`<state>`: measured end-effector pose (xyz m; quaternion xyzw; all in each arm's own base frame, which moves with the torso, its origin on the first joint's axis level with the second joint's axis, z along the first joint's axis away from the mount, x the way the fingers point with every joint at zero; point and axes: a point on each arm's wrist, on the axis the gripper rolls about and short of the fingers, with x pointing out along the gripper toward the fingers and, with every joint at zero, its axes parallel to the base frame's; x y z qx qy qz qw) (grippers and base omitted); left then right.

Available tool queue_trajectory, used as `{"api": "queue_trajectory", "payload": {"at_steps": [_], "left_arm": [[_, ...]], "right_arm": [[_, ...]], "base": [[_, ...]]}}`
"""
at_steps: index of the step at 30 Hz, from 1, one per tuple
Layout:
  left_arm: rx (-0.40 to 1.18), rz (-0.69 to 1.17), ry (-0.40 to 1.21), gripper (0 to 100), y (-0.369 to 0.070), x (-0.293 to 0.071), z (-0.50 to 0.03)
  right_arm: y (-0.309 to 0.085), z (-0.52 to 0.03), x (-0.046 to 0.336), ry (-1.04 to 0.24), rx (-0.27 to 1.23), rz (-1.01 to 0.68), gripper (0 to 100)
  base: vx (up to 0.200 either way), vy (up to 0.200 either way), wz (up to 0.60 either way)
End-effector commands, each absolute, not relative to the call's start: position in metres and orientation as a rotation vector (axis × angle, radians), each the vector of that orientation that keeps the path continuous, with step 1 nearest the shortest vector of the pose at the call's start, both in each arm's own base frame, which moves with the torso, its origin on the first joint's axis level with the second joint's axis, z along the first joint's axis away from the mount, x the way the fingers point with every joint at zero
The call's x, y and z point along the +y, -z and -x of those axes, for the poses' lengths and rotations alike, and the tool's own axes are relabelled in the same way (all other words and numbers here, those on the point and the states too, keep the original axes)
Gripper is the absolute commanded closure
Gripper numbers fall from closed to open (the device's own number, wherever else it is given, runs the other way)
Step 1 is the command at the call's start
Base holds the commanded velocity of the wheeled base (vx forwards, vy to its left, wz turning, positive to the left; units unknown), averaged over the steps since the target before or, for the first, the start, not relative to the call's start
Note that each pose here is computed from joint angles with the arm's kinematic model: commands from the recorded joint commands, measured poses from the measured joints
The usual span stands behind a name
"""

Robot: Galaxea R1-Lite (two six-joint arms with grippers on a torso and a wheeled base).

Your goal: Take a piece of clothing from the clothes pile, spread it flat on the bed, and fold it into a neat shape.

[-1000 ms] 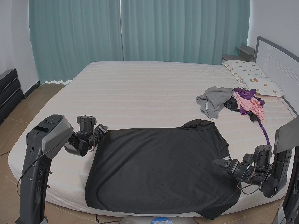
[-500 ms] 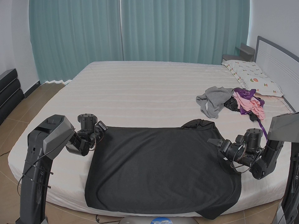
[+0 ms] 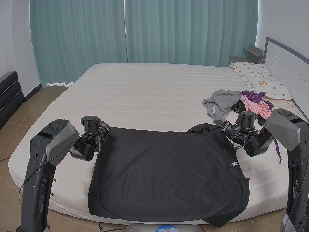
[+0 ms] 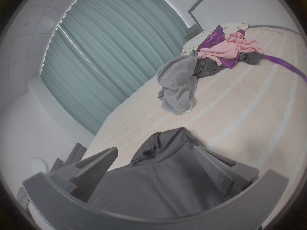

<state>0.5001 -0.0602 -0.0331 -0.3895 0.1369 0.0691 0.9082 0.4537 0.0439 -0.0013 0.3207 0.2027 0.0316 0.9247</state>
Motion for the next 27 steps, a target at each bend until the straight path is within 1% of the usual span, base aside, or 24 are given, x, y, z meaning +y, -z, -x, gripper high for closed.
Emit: {"api": "queue_trajectory", "payload": {"at_steps": [1, 3, 5, 8, 12, 20, 21, 27], "left_arm": [[0.269, 0.812, -0.155, 100, 0.038, -0.060, -0.502], [0.271, 0.811, -0.155, 100, 0.039, -0.060, -0.502], [0.274, 0.811, -0.157, 100, 0.040, -0.060, -0.502], [0.274, 0.809, -0.156, 100, 0.040, -0.060, -0.502], [0.276, 0.809, -0.158, 100, 0.041, -0.060, -0.501], [0.281, 0.807, -0.156, 100, 0.043, -0.060, -0.501], [0.281, 0.807, -0.156, 100, 0.043, -0.060, -0.501], [0.279, 0.807, -0.155, 100, 0.043, -0.060, -0.502]], "right_arm": [[0.046, -0.480, 0.025, 0.023, 0.444, -0.584, 0], [0.043, -0.483, 0.015, 0.029, 0.429, -0.517, 0], [0.044, -0.487, 0.007, 0.037, 0.427, -0.490, 0], [0.048, -0.493, 0.004, 0.035, 0.427, -0.493, 0], [0.065, -0.501, 0.005, 0.029, 0.424, -0.495, 0], [0.055, -0.503, 0.015, -0.020, 0.416, -0.542, 0], [0.055, -0.503, 0.015, -0.019, 0.419, -0.540, 100], [0.055, -0.504, 0.016, -0.025, 0.411, -0.544, 100]], "base": [[0.000, 0.000, 0.00], [0.000, 0.000, 0.00], [0.000, 0.000, 0.00], [0.000, 0.000, 0.00], [0.000, 0.000, 0.00], [0.000, 0.000, 0.00], [0.000, 0.000, 0.00], [0.000, 0.000, 0.00]]}}
